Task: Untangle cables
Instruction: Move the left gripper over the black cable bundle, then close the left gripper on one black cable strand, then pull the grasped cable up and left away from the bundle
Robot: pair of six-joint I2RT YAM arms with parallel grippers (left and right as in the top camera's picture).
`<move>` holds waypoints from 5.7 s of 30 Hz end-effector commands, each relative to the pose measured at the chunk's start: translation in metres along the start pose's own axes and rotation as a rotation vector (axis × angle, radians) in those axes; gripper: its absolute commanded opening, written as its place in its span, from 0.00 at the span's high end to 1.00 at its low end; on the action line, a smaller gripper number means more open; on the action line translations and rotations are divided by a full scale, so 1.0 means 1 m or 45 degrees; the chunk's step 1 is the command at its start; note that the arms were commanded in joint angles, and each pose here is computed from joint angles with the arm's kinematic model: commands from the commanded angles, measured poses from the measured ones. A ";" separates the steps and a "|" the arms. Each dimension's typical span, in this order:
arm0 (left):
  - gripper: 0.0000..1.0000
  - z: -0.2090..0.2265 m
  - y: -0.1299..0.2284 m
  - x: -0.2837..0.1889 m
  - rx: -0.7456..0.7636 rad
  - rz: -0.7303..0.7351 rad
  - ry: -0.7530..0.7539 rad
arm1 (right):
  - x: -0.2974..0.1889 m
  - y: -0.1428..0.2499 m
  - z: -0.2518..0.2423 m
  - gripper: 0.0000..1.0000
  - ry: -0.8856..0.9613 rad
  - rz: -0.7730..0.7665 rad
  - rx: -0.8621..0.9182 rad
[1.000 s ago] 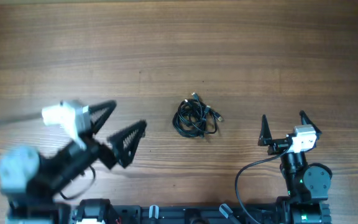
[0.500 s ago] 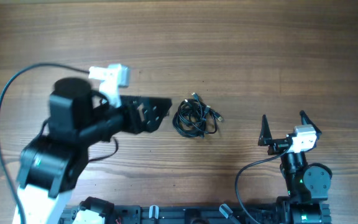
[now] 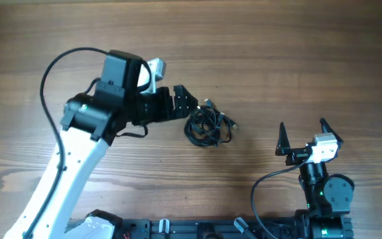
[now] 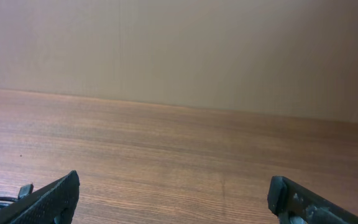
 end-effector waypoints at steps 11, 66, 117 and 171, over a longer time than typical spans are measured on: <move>0.00 0.004 0.027 0.113 -0.601 0.245 -0.380 | 0.000 -0.001 0.000 0.00 0.008 -0.007 -0.011; 0.59 0.028 0.053 0.192 -1.019 -0.039 -0.700 | 0.000 -0.001 0.000 0.00 0.008 -0.007 -0.011; 0.96 -0.058 -0.045 -0.070 -0.452 -0.876 0.328 | 0.000 -0.001 0.000 0.00 0.008 -0.007 -0.011; 0.96 0.058 -0.019 -0.063 -0.174 -0.523 -0.548 | 0.000 -0.001 0.000 0.00 0.008 -0.007 -0.011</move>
Point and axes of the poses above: each gripper's point midway between its finger pads, its own x axis out along the fingers, its own z axis along the line the jaws close on, y = z × x, the point moved 8 cm from there along -x, back along the fingers
